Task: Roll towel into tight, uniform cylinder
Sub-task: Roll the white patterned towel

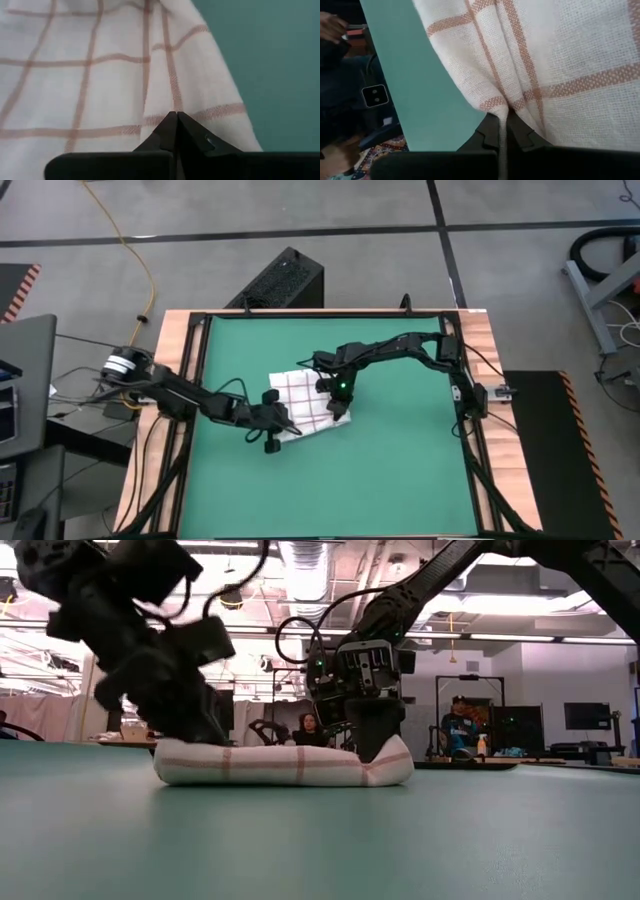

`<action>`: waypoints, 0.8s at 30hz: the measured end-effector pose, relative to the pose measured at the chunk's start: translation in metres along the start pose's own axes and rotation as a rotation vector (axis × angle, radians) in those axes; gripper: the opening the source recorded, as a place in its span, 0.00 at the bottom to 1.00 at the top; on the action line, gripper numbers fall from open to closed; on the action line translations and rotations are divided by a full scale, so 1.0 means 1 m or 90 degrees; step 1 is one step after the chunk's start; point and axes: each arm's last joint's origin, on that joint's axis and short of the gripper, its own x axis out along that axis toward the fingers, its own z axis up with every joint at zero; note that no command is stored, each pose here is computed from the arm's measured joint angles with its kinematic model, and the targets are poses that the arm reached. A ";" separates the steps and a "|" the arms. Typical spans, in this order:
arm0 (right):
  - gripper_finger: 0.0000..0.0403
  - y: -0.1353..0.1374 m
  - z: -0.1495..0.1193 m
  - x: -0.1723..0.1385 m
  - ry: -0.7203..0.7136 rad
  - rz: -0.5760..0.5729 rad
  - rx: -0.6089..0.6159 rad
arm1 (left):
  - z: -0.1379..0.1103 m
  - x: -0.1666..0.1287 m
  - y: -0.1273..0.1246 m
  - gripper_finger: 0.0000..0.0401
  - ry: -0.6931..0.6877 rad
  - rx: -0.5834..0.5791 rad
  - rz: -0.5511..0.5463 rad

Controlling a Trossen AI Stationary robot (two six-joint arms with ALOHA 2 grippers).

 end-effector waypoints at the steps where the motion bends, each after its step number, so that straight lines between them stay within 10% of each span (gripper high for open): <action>1: 0.04 0.001 0.000 0.000 0.001 0.003 0.000 | -0.002 0.004 0.000 0.00 0.008 0.002 -0.002; 14: 0.04 -0.001 0.007 -0.022 -0.002 0.071 0.062 | -0.023 0.028 -0.010 0.00 0.100 -0.052 -0.192; 24: 0.04 0.001 -0.004 -0.018 0.051 0.019 0.060 | -0.024 0.028 -0.009 0.00 0.111 -0.088 -0.201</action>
